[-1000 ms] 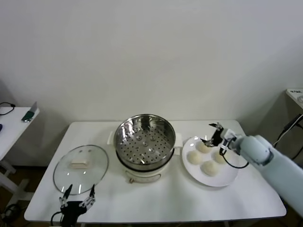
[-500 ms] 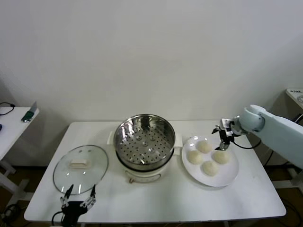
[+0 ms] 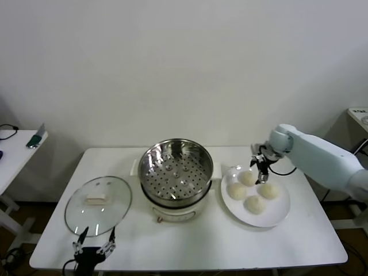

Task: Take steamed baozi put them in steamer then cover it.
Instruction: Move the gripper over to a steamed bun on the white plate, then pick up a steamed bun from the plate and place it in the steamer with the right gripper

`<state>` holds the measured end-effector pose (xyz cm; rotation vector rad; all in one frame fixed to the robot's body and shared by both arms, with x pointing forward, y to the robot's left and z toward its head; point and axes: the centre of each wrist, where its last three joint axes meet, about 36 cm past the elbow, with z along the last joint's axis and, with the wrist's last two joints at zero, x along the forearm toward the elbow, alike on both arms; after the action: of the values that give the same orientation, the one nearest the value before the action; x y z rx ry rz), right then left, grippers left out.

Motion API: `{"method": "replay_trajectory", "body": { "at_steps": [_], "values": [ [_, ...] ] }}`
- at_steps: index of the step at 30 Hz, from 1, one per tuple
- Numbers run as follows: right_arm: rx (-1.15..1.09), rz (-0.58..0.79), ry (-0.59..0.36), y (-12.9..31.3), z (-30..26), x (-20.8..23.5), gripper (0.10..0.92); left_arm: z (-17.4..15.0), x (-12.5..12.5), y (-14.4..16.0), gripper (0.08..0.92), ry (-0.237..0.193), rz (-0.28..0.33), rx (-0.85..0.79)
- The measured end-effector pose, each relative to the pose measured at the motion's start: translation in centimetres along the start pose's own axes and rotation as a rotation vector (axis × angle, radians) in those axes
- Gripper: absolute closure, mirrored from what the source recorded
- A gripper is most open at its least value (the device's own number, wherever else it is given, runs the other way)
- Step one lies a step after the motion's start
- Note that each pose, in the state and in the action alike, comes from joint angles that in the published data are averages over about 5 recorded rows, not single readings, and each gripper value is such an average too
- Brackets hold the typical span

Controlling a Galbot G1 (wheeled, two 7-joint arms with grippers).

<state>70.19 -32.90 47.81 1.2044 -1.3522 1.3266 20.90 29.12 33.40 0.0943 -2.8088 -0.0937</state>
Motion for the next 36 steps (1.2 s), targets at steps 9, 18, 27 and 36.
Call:
{"method": "replay_trajectory", "body": {
  "at_steps": [9,18,27,36],
  "values": [
    [-0.003,-0.003,0.012,-0.4,-0.4,-2.0,0.213,0.2,-0.1,-0.1,0.177,0.001,0.002,0.0],
    [0.0,0.01,0.006,-0.8,-0.7,-2.3,0.359,0.2,-0.1,-0.1,0.177,-0.003,0.002,-0.001],
    [0.046,0.024,-0.01,-1.6,-1.0,0.2,0.377,0.1,0.0,-0.2,0.177,-0.009,0.003,-0.002],
    [0.319,0.126,-0.06,-4.4,-6.1,11.6,0.377,-0.3,0.1,-0.4,0.177,-0.025,0.009,-0.014]
  ]
}}
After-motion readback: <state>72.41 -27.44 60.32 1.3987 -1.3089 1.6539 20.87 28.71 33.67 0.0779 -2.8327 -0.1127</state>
